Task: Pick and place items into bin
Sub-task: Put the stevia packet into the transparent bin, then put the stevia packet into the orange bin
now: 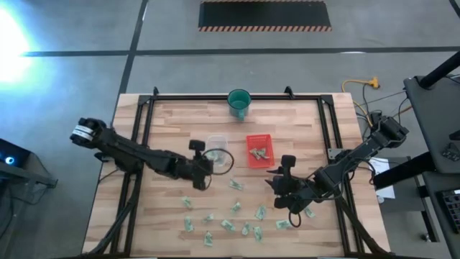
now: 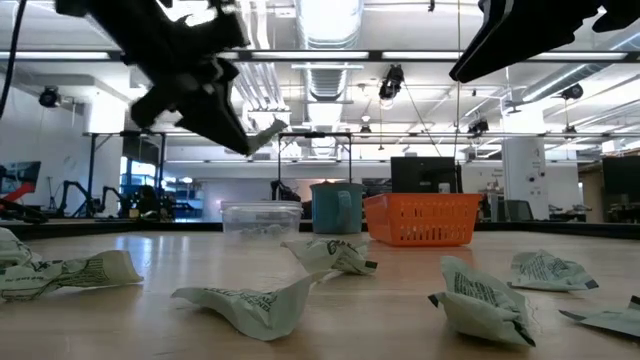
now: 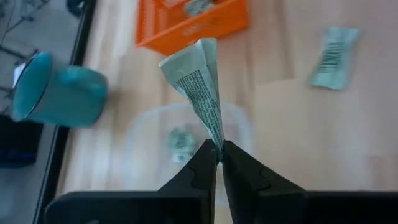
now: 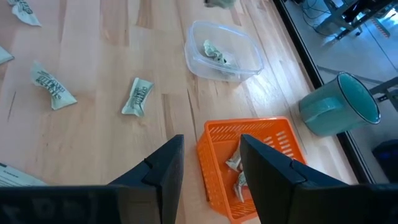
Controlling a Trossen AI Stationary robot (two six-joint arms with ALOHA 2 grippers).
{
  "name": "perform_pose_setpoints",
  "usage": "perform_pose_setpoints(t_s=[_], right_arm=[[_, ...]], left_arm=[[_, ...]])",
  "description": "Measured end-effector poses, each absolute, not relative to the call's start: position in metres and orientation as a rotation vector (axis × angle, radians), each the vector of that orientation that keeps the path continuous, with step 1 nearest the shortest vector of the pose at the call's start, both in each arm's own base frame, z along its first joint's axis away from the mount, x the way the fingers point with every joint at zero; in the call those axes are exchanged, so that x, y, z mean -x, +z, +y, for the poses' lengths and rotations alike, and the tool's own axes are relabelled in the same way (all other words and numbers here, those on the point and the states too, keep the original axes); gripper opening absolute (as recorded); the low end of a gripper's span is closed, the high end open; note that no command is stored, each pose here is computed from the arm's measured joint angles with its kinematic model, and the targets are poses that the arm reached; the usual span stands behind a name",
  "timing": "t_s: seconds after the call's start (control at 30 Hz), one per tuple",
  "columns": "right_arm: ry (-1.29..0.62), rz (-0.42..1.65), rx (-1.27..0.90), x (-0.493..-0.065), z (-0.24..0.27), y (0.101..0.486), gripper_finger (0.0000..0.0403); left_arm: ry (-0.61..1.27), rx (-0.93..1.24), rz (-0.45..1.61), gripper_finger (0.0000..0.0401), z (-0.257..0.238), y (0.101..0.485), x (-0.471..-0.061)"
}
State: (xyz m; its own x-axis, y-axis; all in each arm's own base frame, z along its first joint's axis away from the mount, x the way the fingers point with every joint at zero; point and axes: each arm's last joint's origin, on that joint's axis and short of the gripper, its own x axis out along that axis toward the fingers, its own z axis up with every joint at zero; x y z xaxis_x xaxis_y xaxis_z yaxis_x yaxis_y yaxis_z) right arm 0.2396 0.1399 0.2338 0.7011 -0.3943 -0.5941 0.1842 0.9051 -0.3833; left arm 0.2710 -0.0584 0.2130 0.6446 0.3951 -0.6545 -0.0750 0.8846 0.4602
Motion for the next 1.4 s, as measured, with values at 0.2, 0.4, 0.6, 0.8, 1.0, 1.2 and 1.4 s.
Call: perform_pose_setpoints(t_s=[0.2, 0.4, 0.6, 0.8, 1.0, 1.2, 1.4], right_arm=[[-0.328, 0.726, 0.308, -0.24, 0.14, 0.234, 0.0148], [-0.328, 0.727, 0.309, -0.24, 0.14, 0.234, 0.0148], [-0.329, 0.728, 0.31, -0.239, 0.14, 0.233, 0.0148], [-0.329, 0.727, 0.31, -0.239, 0.14, 0.233, 0.0148], [-0.329, 0.723, 0.306, -0.24, 0.14, 0.233, 0.0148], [-0.313, 0.655, 0.256, -0.245, 0.143, 0.233, 0.0148], [-0.139, 0.597, 0.239, -0.256, 0.144, 0.227, 0.0148]], left_arm=[[0.37, -0.403, 0.896, 0.0006, -0.027, 0.204, -0.278], [0.419, -0.388, 0.942, 0.0006, -0.011, 0.193, -0.285], [0.42, -0.39, 0.956, 0.0006, -0.01, 0.187, -0.288], [0.413, -0.402, 0.953, 0.0017, -0.01, 0.188, -0.288], [0.412, -0.403, 0.949, 0.0073, -0.011, 0.188, -0.288], [0.414, -0.398, 0.936, 0.0113, -0.011, 0.192, -0.287], [0.385, -0.403, 0.902, 0.0118, -0.02, 0.205, -0.279]])
